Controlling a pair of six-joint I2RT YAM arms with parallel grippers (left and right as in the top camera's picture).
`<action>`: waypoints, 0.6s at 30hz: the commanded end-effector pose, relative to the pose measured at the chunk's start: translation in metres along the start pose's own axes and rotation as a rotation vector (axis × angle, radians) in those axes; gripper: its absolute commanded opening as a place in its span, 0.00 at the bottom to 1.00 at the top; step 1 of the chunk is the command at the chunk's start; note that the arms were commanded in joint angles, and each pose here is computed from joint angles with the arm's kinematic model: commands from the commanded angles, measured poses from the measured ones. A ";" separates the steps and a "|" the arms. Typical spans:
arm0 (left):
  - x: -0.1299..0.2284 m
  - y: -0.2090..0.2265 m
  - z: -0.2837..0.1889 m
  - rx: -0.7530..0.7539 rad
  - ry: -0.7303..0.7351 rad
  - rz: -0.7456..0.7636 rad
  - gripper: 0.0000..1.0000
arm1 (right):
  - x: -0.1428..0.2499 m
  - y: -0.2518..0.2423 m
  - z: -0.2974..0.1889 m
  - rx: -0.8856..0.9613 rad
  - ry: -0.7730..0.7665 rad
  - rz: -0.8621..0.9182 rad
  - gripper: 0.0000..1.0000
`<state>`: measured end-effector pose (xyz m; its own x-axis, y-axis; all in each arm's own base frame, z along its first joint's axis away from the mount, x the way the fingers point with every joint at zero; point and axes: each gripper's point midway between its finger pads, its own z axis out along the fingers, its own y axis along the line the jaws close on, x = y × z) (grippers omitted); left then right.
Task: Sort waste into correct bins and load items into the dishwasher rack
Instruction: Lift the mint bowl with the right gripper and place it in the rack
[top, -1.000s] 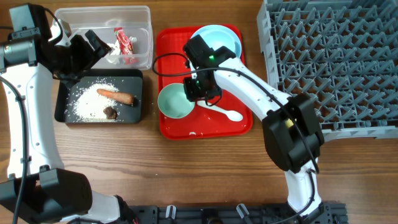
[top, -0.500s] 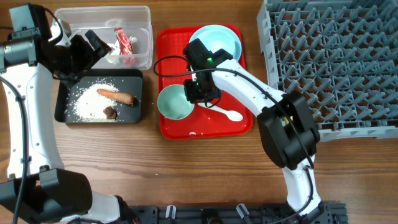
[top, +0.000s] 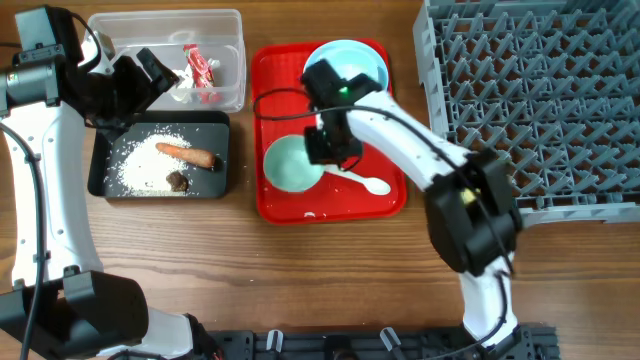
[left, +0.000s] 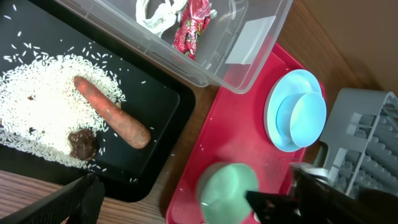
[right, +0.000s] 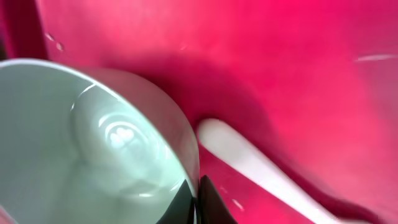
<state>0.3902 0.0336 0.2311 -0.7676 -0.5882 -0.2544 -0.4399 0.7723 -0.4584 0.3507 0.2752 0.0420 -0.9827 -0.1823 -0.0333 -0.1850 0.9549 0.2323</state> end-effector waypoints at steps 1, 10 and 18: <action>0.001 -0.002 -0.001 0.014 0.006 -0.014 1.00 | -0.045 -0.039 -0.140 0.155 -0.374 0.012 0.04; 0.001 -0.002 -0.001 0.014 0.006 -0.014 1.00 | -0.074 -0.229 -0.313 0.995 -0.823 0.282 0.04; 0.001 -0.002 -0.001 0.014 0.006 -0.014 1.00 | -0.140 -0.284 -0.336 1.435 -0.737 0.049 0.04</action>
<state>0.3900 0.0327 0.2312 -0.7688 -0.5881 -0.2511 -0.4388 0.7708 -0.4619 0.5375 -0.0243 0.3166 -0.5175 -0.2373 -0.8222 0.4890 0.7065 -0.5116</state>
